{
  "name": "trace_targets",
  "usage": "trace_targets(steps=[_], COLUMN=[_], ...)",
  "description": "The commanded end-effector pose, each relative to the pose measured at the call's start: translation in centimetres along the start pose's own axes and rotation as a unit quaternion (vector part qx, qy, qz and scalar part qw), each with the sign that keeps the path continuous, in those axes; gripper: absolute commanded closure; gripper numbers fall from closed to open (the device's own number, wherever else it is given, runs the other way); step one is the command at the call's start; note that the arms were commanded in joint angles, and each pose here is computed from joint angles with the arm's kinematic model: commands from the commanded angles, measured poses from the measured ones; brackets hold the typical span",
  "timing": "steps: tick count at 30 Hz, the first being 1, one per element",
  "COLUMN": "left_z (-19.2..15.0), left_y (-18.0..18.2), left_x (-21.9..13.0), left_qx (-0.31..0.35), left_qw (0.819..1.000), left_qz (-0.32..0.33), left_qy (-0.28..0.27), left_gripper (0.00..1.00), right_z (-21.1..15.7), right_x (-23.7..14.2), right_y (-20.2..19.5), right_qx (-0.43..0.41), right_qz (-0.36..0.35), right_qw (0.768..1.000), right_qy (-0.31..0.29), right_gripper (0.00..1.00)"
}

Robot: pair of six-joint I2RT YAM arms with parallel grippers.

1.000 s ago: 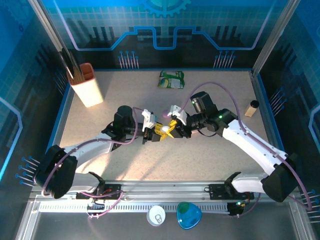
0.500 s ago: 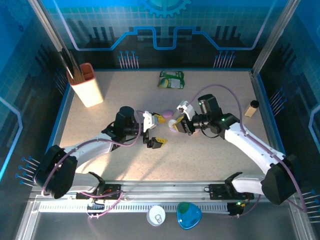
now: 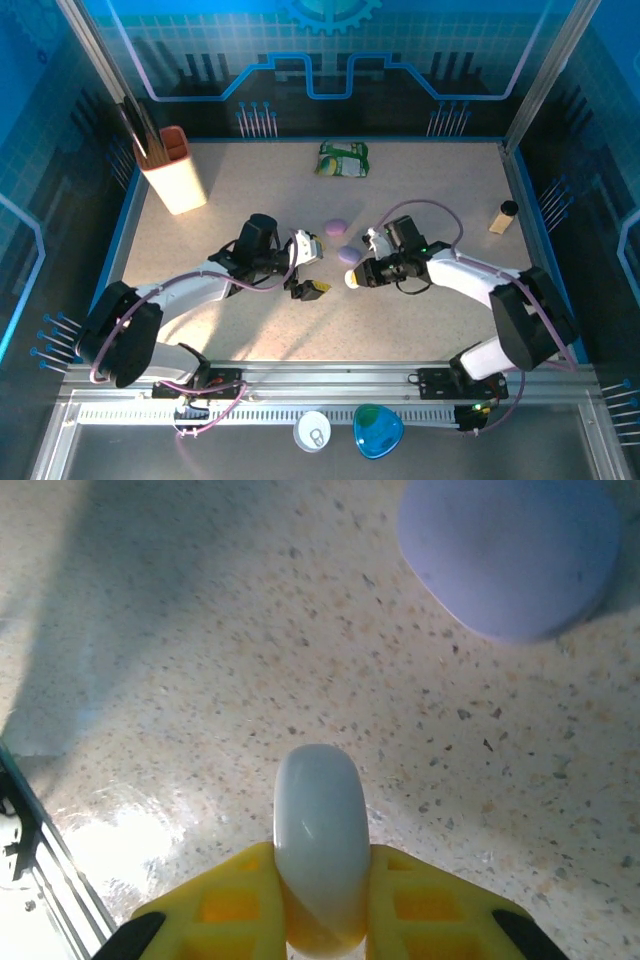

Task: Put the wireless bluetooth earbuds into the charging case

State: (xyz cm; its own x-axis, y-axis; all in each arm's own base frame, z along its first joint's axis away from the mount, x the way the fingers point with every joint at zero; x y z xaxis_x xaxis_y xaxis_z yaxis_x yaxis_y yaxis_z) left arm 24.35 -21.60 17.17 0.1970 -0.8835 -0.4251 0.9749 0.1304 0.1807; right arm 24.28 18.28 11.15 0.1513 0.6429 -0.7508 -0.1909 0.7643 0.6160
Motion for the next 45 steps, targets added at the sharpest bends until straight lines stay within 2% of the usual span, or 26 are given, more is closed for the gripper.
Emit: trace_targets(steps=[1, 4, 9, 11, 14, 17, 21, 24, 27, 28, 33, 35, 37, 39, 42, 43, 45], left_z=[0.8, 0.6, 0.5, 0.4, 0.3, 0.0, -0.5, -1.8, -3.5, -4.1, -7.7, -9.5, -10.9, -11.7, -12.1, -12.6, -13.5], left_y=[0.1, 0.1, 0.1, 0.7, 2.5, 4.3, 6.6, 7.8, 8.2, 8.1, 8.0, 8.1, 8.3, 8.8, 9.4, 9.7, 10.1], left_x=[0.2, 0.2, 0.0, -0.1, -1.1, -2.8, -5.5, -8.0, -9.9, -10.6, -13.2, -13.8, -14.1, -14.1, -13.8, -13.8, -14.2], left_qx=[0.019, 0.017, 0.010, -0.013, -0.042, -0.059, -0.088, -0.125, -0.147, -0.156, -0.199, -0.216, -0.238, -0.242, -0.230, -0.230, -0.251], left_qw=[1.000, 1.000, 1.000, 1.000, 0.996, 0.987, 0.957, 0.916, 0.875, 0.861, 0.814, 0.802, 0.795, 0.793, 0.800, 0.797, 0.786], left_qz=[-0.011, -0.009, 0.002, 0.024, 0.082, 0.149, 0.276, 0.380, 0.457, 0.480, 0.540, 0.552, 0.556, 0.556, 0.552, 0.557, 0.562], left_qy=[-0.018, -0.014, -0.016, -0.006, 0.002, 0.007, 0.018, 0.038, 0.053, 0.057, 0.071, 0.074, 0.047, 0.049, 0.053, 0.052, 0.052], left_gripper=[0.01, 0.01, 0.01, 0.01, 0.01, 0.01, 0.01, 0.01, 0.01, 0.01, 0.01, 0.01, 0.01, 0.01, 0.01, 0.01, 0.01], right_z=[-0.3, -0.4, 1.1, 1.9, 3.0, 4.5, 6.3, 7.1, 6.9, 6.8, 6.5, 6.3, 6.3, 6.6, 7.1, 7.3, 7.4], right_x=[1.6, 2.2, -0.2, -1.7, -4.3, -7.8, -12.3, -14.4, -14.5, -14.4, -13.2, -12.5, -11.9, -11.4, -11.4, -11.4, -11.0], right_y=[-0.7, -1.3, -0.8, -0.4, -0.2, -0.5, -1.6, -2.7, -4.6, -5.4, -8.7, -9.3, -10.0, -10.6, -10.9, -11.5, -12.7], right_qx=[0.030, 0.037, 0.007, -0.008, -0.037, -0.066, -0.092, -0.124, -0.137, -0.132, -0.118, -0.126, -0.137, -0.139, -0.149, -0.145, -0.128], right_qz=[0.001, -0.019, -0.036, -0.042, -0.067, -0.113, -0.174, -0.236, -0.281, -0.287, -0.276, -0.270, -0.258, -0.261, -0.256, -0.255, -0.245], right_qw=[0.999, 0.999, 0.999, 0.997, 0.991, 0.974, 0.939, 0.900, 0.867, 0.861, 0.846, 0.838, 0.832, 0.831, 0.831, 0.827, 0.833], right_qy=[0.011, 0.017, -0.030, -0.058, -0.112, -0.187, -0.281, -0.345, -0.389, -0.400, -0.440, -0.458, -0.472, -0.472, -0.471, -0.479, -0.479], right_gripper=[0.86, 0.80, 0.56, 0.47, 0.32, 0.20, 0.09, 0.05, 0.04, 0.04, 0.04, 0.04, 0.03, 0.02, 0.00, 0.00, 0.00])
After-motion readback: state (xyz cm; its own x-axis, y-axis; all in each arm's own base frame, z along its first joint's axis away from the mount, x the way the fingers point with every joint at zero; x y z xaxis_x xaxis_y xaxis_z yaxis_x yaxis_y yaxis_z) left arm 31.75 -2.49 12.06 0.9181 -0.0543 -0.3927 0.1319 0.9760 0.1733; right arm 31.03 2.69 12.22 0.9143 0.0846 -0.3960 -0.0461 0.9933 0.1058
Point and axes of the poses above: each hand's point on the last joint's axis, 136 mm out from that joint toward the fingers, its own x axis out along the fingers, its own y axis along the line the jaws close on, z = x × y, the point moved 7 cm from there along -x, back along the fingers, and after that the axes turned 10 degrees about x, right-handed, at the moved point
